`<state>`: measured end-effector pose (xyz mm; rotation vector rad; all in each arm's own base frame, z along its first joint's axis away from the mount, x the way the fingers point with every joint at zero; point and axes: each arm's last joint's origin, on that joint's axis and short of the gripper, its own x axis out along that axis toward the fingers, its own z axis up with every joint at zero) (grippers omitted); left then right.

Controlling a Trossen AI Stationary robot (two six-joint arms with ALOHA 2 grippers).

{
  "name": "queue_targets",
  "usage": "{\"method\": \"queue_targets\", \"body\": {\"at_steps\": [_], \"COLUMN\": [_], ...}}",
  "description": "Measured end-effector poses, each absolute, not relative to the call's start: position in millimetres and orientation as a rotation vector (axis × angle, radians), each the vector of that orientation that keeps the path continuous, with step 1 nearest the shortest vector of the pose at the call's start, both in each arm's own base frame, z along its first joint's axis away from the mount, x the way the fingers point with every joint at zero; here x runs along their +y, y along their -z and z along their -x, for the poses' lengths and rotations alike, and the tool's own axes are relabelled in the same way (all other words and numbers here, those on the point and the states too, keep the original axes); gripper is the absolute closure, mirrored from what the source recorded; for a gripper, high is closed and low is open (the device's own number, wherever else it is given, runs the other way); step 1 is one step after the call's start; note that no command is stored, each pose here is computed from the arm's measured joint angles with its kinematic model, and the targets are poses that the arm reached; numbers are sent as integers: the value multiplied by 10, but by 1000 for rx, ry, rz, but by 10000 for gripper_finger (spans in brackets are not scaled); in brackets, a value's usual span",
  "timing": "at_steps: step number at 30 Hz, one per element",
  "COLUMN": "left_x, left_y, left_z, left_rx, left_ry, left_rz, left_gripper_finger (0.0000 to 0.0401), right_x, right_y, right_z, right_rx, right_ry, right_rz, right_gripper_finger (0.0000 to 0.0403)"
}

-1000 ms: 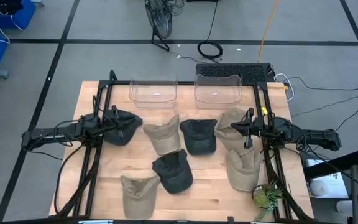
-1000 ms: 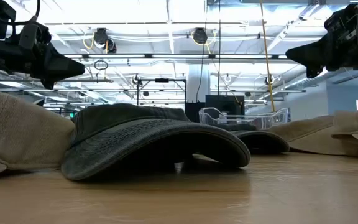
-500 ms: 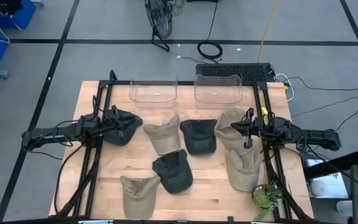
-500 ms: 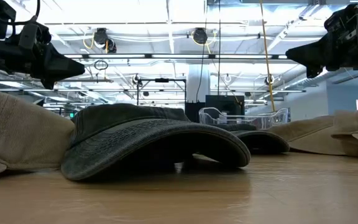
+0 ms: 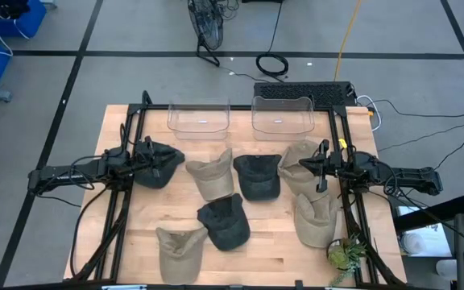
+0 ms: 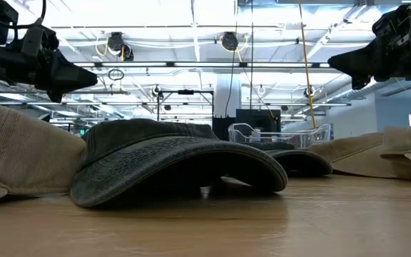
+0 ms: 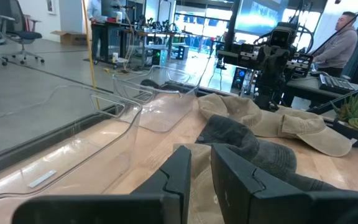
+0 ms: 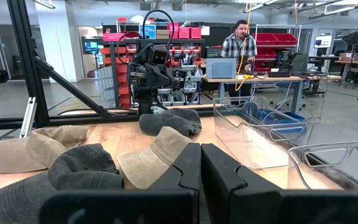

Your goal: Pick & Place hat

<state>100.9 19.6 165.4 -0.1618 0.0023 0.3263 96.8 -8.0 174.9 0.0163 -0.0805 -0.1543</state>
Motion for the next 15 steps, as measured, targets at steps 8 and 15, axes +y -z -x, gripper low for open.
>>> {"method": "queue_targets", "body": {"at_steps": [8, 15], "left_x": [196, 196], "left_y": [-1654, -1653], "left_z": [-1009, -1009], "left_rx": [3, 3], "left_ry": [-326, -326], "left_rz": [162, 162], "left_gripper_finger": [334, 334], "right_x": [-80, -80], "right_y": [-1749, -1752], "right_z": [-968, -969], "right_rx": [-82, -84], "right_ry": [155, 153], "right_rz": [-16, -16], "right_gripper_finger": [403, 403]}}
